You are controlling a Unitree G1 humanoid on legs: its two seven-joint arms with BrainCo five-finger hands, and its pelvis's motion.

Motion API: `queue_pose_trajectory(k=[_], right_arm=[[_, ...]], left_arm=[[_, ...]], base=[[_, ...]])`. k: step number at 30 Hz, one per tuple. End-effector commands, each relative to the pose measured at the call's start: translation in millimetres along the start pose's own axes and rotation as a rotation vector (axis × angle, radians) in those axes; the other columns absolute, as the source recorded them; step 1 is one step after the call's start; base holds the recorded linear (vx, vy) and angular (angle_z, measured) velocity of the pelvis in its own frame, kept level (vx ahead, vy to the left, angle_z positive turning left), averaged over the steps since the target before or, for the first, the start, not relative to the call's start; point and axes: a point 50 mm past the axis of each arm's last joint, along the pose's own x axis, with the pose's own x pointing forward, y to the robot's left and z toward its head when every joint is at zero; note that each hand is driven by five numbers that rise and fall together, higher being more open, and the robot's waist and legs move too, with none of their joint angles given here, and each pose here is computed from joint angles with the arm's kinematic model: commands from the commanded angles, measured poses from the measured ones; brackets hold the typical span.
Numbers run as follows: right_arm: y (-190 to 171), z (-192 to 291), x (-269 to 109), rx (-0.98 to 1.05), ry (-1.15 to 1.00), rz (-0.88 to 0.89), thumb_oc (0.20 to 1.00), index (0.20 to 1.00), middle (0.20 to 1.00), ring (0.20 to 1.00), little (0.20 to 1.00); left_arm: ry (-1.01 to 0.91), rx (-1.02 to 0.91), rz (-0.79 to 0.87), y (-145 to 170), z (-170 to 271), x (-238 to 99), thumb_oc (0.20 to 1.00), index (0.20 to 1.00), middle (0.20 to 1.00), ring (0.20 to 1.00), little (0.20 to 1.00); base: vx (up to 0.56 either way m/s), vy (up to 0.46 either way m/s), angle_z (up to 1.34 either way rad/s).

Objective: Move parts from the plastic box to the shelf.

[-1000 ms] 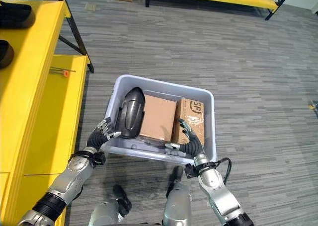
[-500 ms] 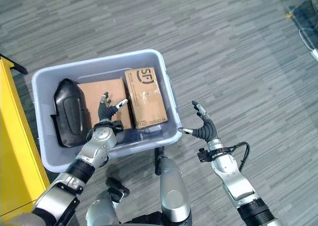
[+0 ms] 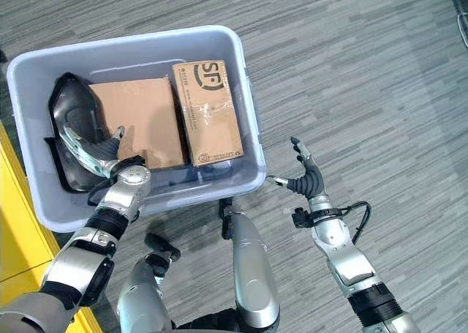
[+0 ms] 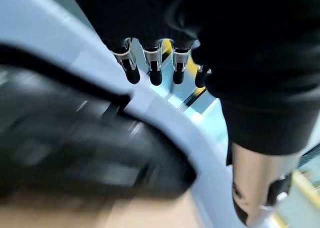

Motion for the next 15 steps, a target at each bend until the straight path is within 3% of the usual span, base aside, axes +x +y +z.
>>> queue_pose_trajectory(k=[1,6,15], right_arm=[[-1,8,-5,0.088,-0.057,-0.056,1.000,1.000,1.000,1.000,1.000],[3,0,-8,0.107,-0.028,-0.052,1.000,1.000,1.000,1.000,1.000],[9,-7,-5,0.115,0.001,-0.071,1.000,1.000,1.000,1.000,1.000]], left_arm=[[-0.346,-0.027,0.144,19,18,15,1.000,1.000,1.000,1.000,1.000],[-0.492,-0.071,0.210,29,25,13,1.000,1.000,1.000,1.000,1.000],[-0.275,0.051,-0.001,18,-7,8,1.000,1.000,1.000,1.000,1.000]], base=[[0.02,-0.020,0.18],[0.02,0.003,0.17],[0.01,-0.015,0.07]])
